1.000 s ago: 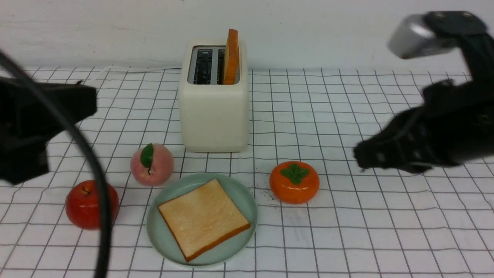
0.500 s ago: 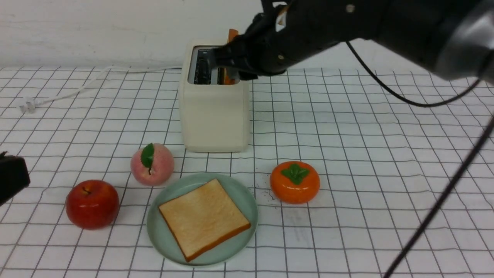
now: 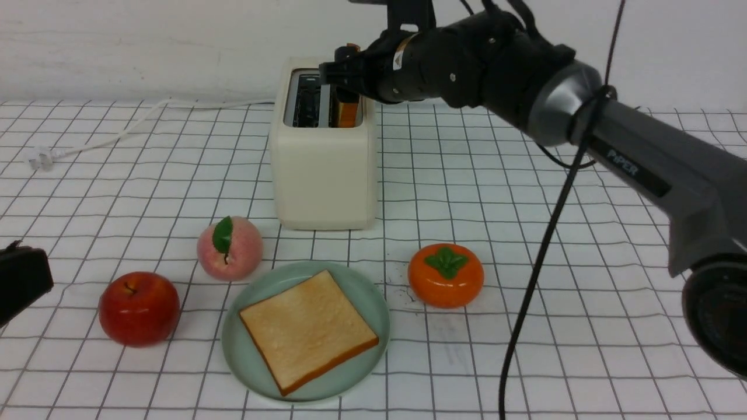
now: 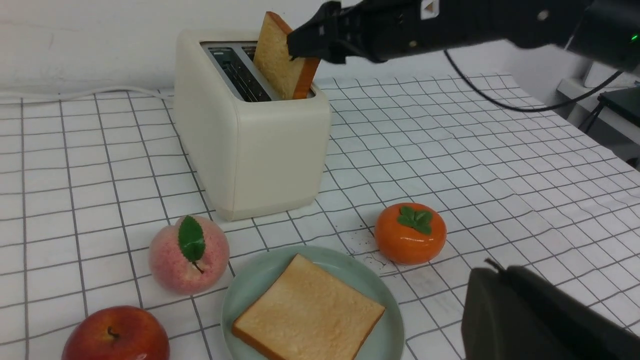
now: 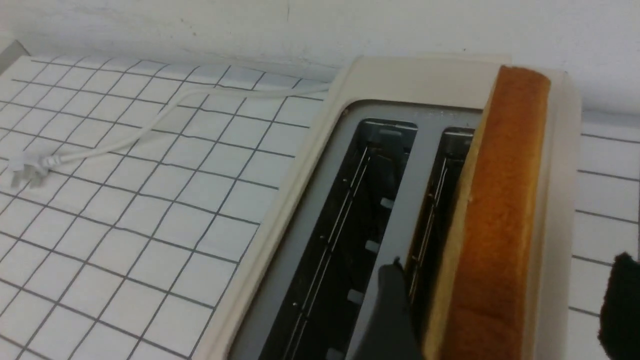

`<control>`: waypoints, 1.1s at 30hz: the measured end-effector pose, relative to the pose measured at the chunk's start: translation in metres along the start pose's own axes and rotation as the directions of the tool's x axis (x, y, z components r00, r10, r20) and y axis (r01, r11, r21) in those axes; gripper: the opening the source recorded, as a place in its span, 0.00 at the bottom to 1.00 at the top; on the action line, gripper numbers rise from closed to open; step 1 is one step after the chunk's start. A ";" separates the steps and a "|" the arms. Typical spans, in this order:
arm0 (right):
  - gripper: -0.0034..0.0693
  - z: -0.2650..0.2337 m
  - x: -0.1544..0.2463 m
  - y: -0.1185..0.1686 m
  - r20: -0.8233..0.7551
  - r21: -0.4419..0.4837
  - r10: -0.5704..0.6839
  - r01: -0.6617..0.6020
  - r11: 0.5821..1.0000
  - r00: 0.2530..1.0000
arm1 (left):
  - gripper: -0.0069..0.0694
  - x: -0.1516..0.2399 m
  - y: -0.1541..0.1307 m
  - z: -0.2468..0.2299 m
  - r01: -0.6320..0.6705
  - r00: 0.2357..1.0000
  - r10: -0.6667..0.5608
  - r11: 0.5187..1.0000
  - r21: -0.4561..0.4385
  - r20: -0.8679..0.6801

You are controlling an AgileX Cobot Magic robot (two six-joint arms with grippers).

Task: Take toasted bread from bread machine on white checkered table place on plate.
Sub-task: 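Grasp the toast slice in the toaster and pull it up out of the slot with the right gripper, then place the held slice of bread on top of the slice on the plate with the right gripper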

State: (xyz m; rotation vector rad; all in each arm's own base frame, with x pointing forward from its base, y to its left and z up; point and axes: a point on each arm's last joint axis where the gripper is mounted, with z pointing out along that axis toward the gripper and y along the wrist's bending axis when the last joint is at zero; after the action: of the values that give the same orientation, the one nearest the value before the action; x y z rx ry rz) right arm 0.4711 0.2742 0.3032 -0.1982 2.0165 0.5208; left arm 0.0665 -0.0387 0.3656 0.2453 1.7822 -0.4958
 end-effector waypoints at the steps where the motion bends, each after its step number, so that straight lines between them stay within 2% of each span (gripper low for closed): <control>1: 0.68 0.003 0.002 -0.001 0.004 -0.001 0.005 -0.005 1.000 1.000 | 0.07 0.000 0.000 0.000 0.000 1.000 0.000 1.000 0.000 0.000; 5: 0.53 0.008 0.005 -0.002 0.022 -0.010 0.009 -0.008 1.000 1.000 | 0.07 0.000 0.000 0.000 0.000 1.000 0.000 1.000 0.000 0.000; 8: 0.35 0.008 0.003 -0.002 0.035 -0.015 0.022 -0.021 1.000 0.999 | 0.07 0.000 0.000 0.000 0.000 1.000 0.000 1.000 0.000 0.000; 9: 0.34 0.008 0.003 -0.002 0.035 -0.015 0.024 -0.023 1.000 0.999 | 0.07 0.000 0.000 0.000 0.000 1.000 0.000 1.000 0.000 0.000; 10: 0.26 0.008 0.002 -0.003 0.039 -0.015 0.035 -0.035 0.999 0.999 | 0.07 0.000 0.000 0.000 0.000 1.000 0.000 1.000 0.000 0.000; 12: 0.22 0.008 0.001 -0.006 0.043 -0.013 0.046 -0.045 0.999 0.998 | 0.07 0.000 0.000 0.000 0.000 1.000 0.000 1.000 -0.001 0.001; 18: 0.22 0.002 -0.007 -0.004 0.062 -0.021 0.049 -0.048 0.999 0.997 | 0.07 0.000 0.000 0.000 0.000 1.000 0.000 1.000 -0.001 0.003; 22: 0.22 -0.033 -0.036 0.006 0.104 -0.036 0.049 -0.046 0.998 0.993 | 0.07 -0.001 0.000 0.000 0.000 1.000 0.000 1.000 -0.002 0.008; 25: 0.22 -0.087 -0.071 0.022 0.143 -0.053 0.015 -0.007 0.999 0.990 | 0.07 -0.001 0.000 0.000 0.000 1.000 0.000 1.000 -0.003 0.010; 28: 0.22 -0.148 -0.095 0.043 0.135 -0.073 -0.098 0.108 0.991 0.986 | 0.07 -0.001 0.000 0.000 0.000 1.000 0.000 1.000 -0.002 0.008; 30: 0.22 -0.175 -0.100 0.049 0.102 -0.086 -0.145 0.154 0.984 0.984 | 0.07 0.000 0.000 0.000 0.000 1.000 0.000 1.000 -0.002 0.005; 31: 0.22 -0.202 -0.101 0.053 0.039 -0.107 -0.213 0.216 0.971 0.976 | 0.07 0.001 0.000 0.000 -0.001 1.000 0.001 1.000 0.000 -0.006; 32: 0.22 -0.206 -0.101 0.054 0.030 -0.114 -0.227 0.229 0.967 0.974 | 0.07 0.001 0.000 0.000 -0.001 1.000 0.001 1.000 0.001 -0.007; 33: 0.22 -0.232 -0.097 0.053 -0.064 -0.137 -0.289 0.279 0.951 0.955 | 0.07 0.002 0.000 0.000 -0.001 1.000 0.001 1.000 0.004 -0.019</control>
State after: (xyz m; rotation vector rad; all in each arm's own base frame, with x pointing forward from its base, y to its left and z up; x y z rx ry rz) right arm 0.3138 0.2120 0.4961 -0.5880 1.9917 0.4622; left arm 0.0659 -0.0391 0.3638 0.2542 1.7998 -0.4978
